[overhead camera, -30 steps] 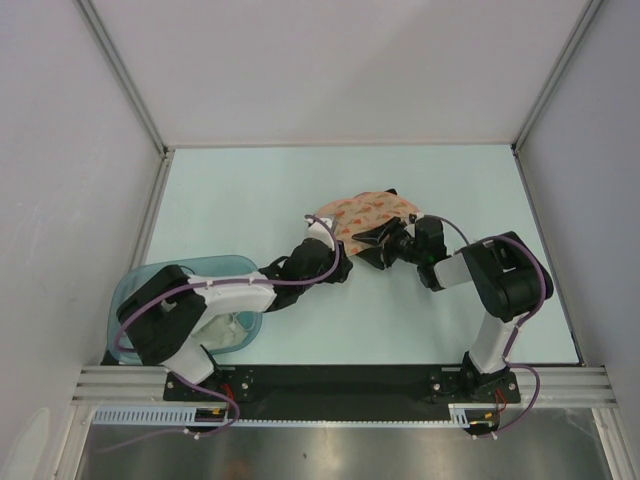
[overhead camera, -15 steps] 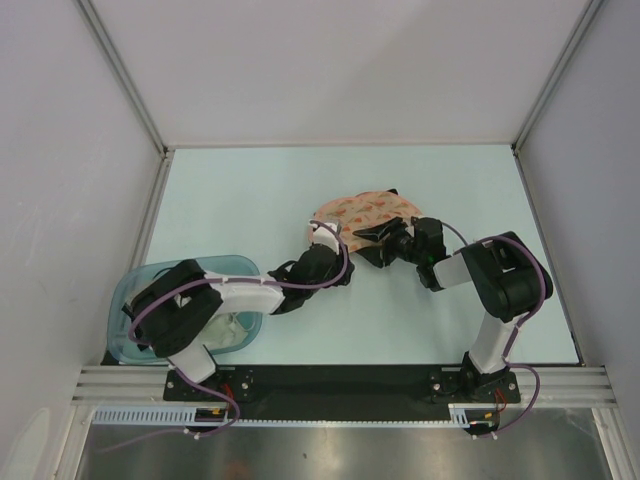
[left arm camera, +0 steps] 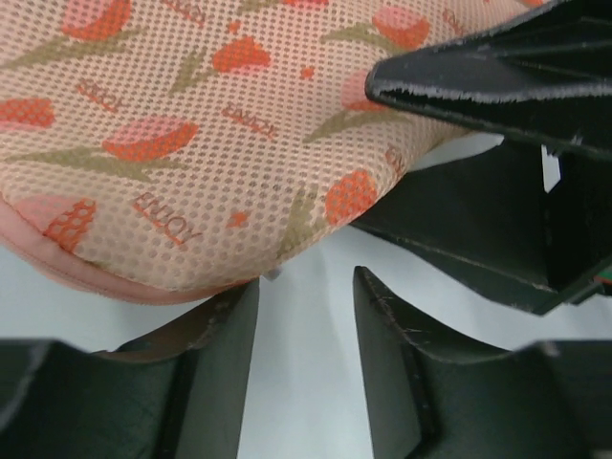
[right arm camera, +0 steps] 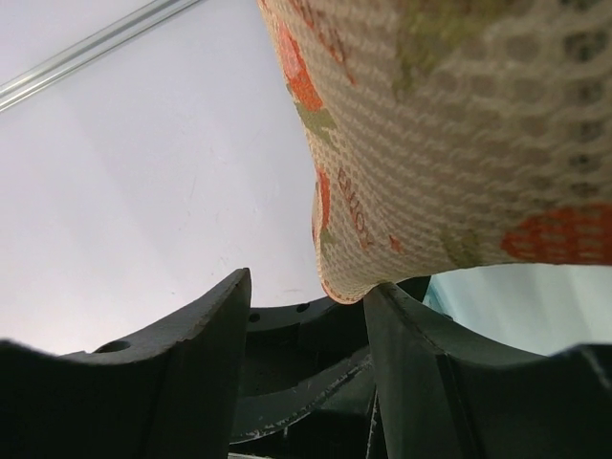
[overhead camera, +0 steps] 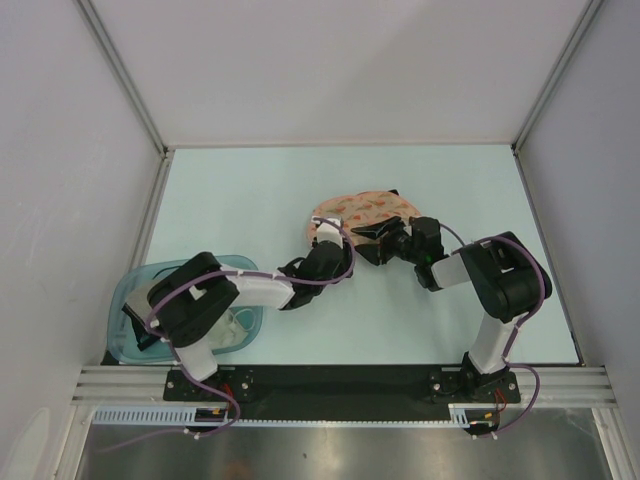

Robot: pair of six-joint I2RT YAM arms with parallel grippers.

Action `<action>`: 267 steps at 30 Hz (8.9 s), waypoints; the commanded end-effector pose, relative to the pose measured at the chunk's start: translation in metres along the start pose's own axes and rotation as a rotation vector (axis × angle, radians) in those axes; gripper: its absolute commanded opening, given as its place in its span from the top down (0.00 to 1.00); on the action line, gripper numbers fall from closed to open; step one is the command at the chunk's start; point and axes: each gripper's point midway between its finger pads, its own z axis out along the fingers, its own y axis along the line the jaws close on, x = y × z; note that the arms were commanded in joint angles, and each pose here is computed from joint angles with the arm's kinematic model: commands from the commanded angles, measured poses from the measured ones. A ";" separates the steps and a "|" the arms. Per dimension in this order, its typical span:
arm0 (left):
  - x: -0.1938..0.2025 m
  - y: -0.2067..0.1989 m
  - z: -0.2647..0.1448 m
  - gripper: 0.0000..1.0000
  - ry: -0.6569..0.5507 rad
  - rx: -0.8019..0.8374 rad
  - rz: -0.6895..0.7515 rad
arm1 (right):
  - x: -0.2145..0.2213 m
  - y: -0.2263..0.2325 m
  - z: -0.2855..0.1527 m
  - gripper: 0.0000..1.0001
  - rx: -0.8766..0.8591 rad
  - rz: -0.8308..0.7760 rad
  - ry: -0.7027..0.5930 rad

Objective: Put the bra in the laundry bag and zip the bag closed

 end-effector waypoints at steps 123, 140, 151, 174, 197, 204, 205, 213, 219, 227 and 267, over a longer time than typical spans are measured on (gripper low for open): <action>0.033 0.016 -0.028 1.00 0.341 0.282 -0.079 | -0.055 -0.084 -0.079 0.89 0.183 -0.479 0.086; 0.020 -0.071 -0.036 1.00 0.330 0.501 -0.167 | -0.056 -0.066 -0.084 0.08 0.240 -0.473 -0.041; 0.019 -0.075 -0.042 1.00 0.336 0.512 -0.169 | -0.013 -0.053 -0.074 0.17 0.174 -0.479 -0.101; 0.035 -0.057 -0.063 1.00 0.324 0.454 -0.163 | -0.028 -0.076 -0.071 0.99 0.197 -0.389 -0.157; 0.034 -0.033 -0.080 1.00 0.326 0.442 -0.178 | -0.031 -0.067 -0.104 0.23 0.282 -0.602 -0.145; 0.030 -0.054 -0.077 1.00 0.337 0.494 -0.181 | 0.011 -0.061 -0.101 0.20 0.186 -0.573 -0.101; 0.030 -0.055 -0.076 1.00 0.339 0.496 -0.180 | 0.015 -0.058 -0.099 0.17 0.175 -0.554 -0.098; 0.020 -0.068 -0.081 1.00 0.325 0.526 -0.181 | 0.016 -0.050 -0.093 0.16 0.140 -0.481 -0.122; 0.025 -0.076 -0.081 1.00 0.340 0.535 -0.181 | 0.008 -0.051 -0.090 0.32 0.148 -0.453 -0.159; 0.034 -0.068 -0.085 1.00 0.355 0.511 -0.170 | -0.015 -0.062 -0.092 0.65 0.182 -0.424 -0.230; 0.054 -0.036 -0.117 1.00 0.401 0.457 -0.165 | -0.009 -0.073 -0.142 0.17 0.403 -0.674 -0.191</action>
